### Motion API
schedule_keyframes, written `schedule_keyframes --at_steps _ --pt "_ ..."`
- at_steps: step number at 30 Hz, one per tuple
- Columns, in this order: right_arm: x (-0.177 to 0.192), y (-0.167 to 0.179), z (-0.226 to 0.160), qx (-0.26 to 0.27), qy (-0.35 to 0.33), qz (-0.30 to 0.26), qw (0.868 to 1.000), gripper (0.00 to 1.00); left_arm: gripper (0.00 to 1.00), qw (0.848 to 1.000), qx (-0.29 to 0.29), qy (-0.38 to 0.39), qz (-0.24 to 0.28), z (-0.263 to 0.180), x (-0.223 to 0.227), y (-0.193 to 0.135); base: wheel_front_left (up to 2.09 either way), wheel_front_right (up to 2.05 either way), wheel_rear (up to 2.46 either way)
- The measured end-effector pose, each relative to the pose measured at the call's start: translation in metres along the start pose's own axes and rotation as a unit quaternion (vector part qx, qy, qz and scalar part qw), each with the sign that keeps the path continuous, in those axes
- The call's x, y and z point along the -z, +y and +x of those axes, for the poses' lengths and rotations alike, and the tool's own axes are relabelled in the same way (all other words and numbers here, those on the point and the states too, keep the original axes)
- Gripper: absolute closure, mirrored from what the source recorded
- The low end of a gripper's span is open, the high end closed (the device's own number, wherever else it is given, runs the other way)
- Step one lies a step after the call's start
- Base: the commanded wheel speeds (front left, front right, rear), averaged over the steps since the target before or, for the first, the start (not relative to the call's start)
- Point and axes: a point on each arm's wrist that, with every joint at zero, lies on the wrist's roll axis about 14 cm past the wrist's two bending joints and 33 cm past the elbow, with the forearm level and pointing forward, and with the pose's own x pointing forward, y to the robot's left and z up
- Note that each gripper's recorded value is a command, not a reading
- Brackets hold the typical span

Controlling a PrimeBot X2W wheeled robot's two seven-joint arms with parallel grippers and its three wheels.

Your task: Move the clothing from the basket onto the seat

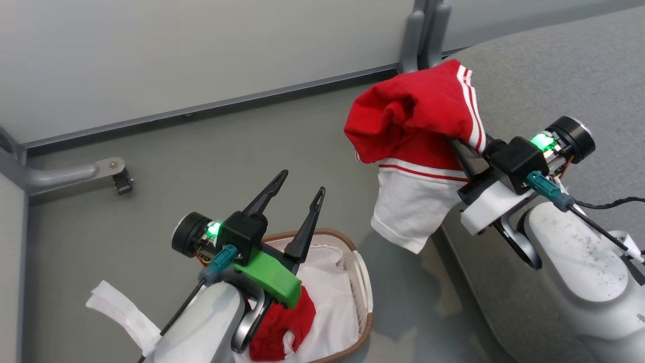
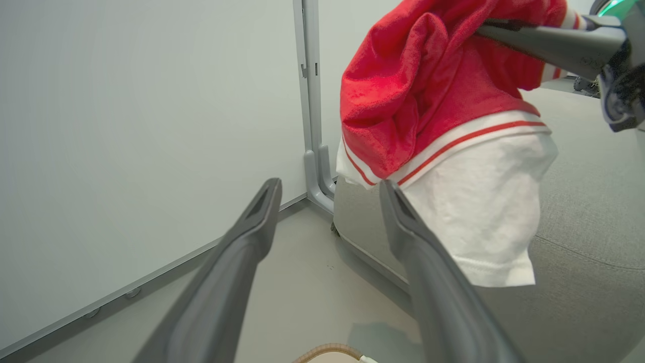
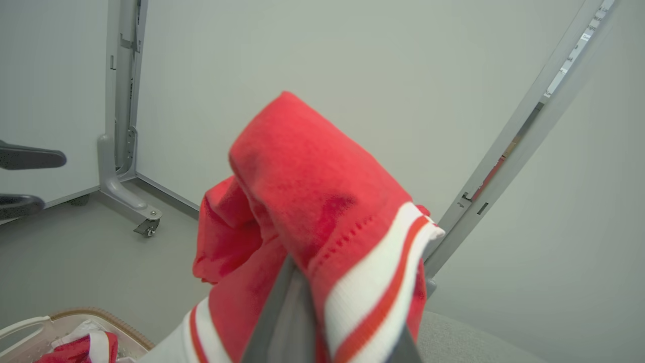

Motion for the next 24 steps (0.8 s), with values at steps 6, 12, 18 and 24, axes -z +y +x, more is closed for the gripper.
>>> schedule_keyframes --at_steps 6,12,18,24 --pt "0.015 -0.037 -0.034 0.065 0.031 -0.006 0.997 1.0 0.0 0.999 0.046 -0.001 -0.01 0.022 0.006 -0.026 0.0 0.0 0.0" --pt "0.027 -0.064 -0.069 0.125 0.059 -0.01 0.99 1.0 0.0 0.995 0.098 0.003 -0.018 0.043 0.016 -0.054 0.0 0.0 0.0" --pt "0.039 -0.079 -0.1 0.166 0.091 -0.013 0.982 1.0 0.0 0.99 0.139 0.011 -0.029 0.055 0.028 -0.078 0.0 0.0 0.0" --pt "0.054 -0.082 -0.114 0.184 0.118 -0.01 0.976 1.0 0.0 0.986 0.163 0.022 -0.043 0.063 0.043 -0.09 0.0 0.0 0.0"
